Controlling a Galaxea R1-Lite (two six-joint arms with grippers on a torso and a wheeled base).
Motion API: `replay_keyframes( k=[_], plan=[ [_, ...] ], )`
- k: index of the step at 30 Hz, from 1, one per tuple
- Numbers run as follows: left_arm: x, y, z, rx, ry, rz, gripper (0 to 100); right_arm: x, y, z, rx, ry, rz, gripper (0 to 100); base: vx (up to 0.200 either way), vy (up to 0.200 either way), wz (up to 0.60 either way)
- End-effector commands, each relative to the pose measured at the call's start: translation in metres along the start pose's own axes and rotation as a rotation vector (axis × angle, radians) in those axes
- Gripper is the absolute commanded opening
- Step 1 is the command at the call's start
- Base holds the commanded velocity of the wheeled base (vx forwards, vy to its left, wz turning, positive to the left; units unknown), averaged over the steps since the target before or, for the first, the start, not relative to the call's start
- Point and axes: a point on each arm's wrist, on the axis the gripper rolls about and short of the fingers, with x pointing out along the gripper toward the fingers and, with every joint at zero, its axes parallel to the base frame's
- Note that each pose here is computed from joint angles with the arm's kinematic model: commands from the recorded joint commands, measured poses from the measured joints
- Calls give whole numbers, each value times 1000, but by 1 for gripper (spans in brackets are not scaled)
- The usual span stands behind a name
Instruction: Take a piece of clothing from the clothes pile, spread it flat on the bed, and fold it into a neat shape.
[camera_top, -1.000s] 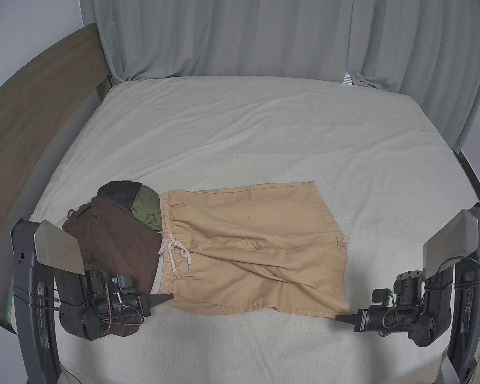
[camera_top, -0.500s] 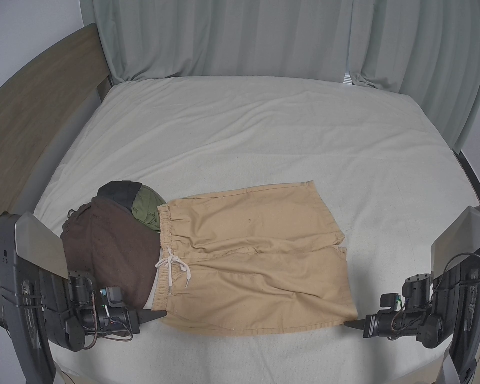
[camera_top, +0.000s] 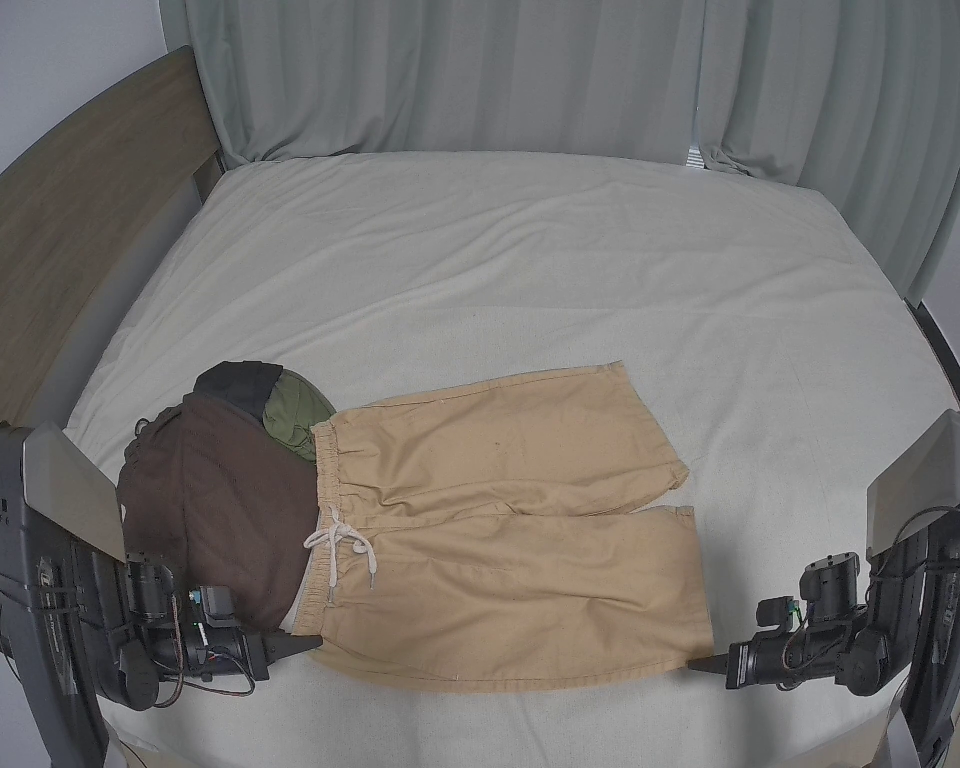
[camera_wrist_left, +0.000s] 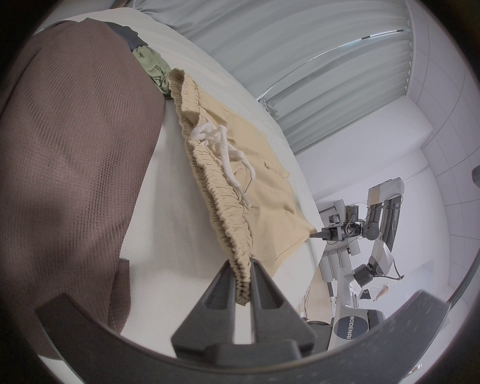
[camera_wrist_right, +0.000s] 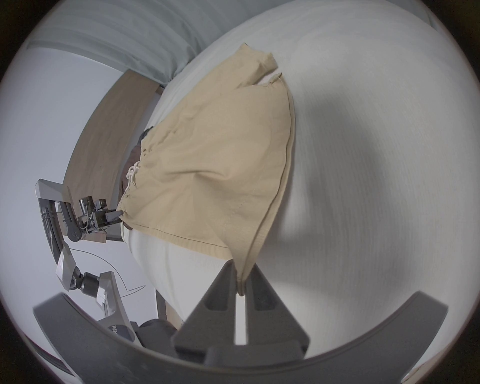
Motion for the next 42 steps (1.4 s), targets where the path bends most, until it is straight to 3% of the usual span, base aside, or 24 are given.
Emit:
replay_keyframes(
  k=[1, 11, 21, 42],
  plan=[
    [-2, -1, -4, -16, 11, 3, 0, -16, 11, 2, -29, -6, 4, 0, 0, 0, 0],
    [-8, 3, -13, 11, 29, 7, 0, -19, 12, 3, -22, -11, 9, 0, 0, 0, 0],
    [-9, -2, -5, 44, 6, -42, 0, -28, 20, 11, -53, -75, 39, 0, 0, 0, 0],
    [-12, -28, 48, -23, -135, -112, 0, -42, 36, 34, -69, -269, 117, 0, 0, 0, 0]
  ],
)
